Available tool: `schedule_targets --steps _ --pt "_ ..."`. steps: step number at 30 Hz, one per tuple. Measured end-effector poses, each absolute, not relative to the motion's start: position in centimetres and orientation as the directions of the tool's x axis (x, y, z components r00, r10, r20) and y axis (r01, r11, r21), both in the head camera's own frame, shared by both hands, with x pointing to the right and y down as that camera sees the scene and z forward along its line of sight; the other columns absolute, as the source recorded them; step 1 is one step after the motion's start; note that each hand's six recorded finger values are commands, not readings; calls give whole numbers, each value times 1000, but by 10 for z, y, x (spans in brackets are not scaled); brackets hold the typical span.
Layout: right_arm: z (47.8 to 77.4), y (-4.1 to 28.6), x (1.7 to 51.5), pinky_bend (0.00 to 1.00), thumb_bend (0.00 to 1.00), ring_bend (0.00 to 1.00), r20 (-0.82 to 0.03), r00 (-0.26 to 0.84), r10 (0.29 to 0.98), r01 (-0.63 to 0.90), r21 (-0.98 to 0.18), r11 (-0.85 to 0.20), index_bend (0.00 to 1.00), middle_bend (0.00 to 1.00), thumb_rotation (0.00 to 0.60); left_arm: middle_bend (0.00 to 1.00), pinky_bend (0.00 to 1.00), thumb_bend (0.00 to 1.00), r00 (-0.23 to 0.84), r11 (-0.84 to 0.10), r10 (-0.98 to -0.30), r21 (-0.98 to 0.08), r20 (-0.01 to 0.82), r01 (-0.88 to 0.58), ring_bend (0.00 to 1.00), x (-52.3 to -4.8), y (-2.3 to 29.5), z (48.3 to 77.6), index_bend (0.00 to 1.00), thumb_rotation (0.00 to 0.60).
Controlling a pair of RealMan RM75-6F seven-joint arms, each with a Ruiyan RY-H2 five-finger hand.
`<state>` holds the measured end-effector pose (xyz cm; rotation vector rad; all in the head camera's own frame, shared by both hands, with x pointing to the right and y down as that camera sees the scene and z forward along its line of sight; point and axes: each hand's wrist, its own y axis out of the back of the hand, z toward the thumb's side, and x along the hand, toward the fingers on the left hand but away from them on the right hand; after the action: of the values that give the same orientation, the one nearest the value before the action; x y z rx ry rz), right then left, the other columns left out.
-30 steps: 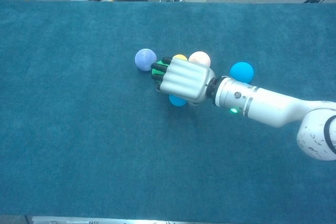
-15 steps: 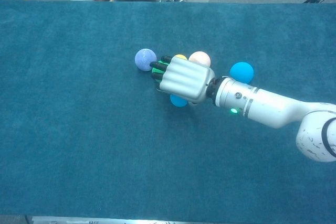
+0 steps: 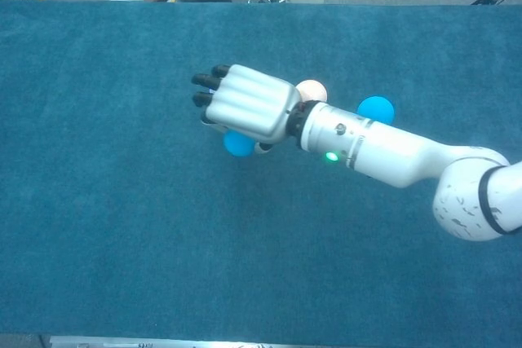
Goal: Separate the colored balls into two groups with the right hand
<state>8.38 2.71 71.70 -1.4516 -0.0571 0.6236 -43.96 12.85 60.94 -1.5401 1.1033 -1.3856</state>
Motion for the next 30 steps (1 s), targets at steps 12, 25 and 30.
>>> schedule_targets --steps 12,25,30 --pt "719 33 41 195 0 90 -355 848 394 -389 -921 6 571 264 600 220 195 443 29 -318 -948 -943 317 -94 209 -435 134 602 283 600" --pt "737 32 39 188 0 90 -418 808 415 -470 -882 26 312 230 600 220 195 442 25 -316 -949 -944 315 -93 208 -435 138 599 283 600" --pt "734 30 45 187 0 86 -426 797 427 -477 -879 13 262 216 600 220 195 443 26 -316 -949 -944 315 -93 209 -434 138 599 283 600"
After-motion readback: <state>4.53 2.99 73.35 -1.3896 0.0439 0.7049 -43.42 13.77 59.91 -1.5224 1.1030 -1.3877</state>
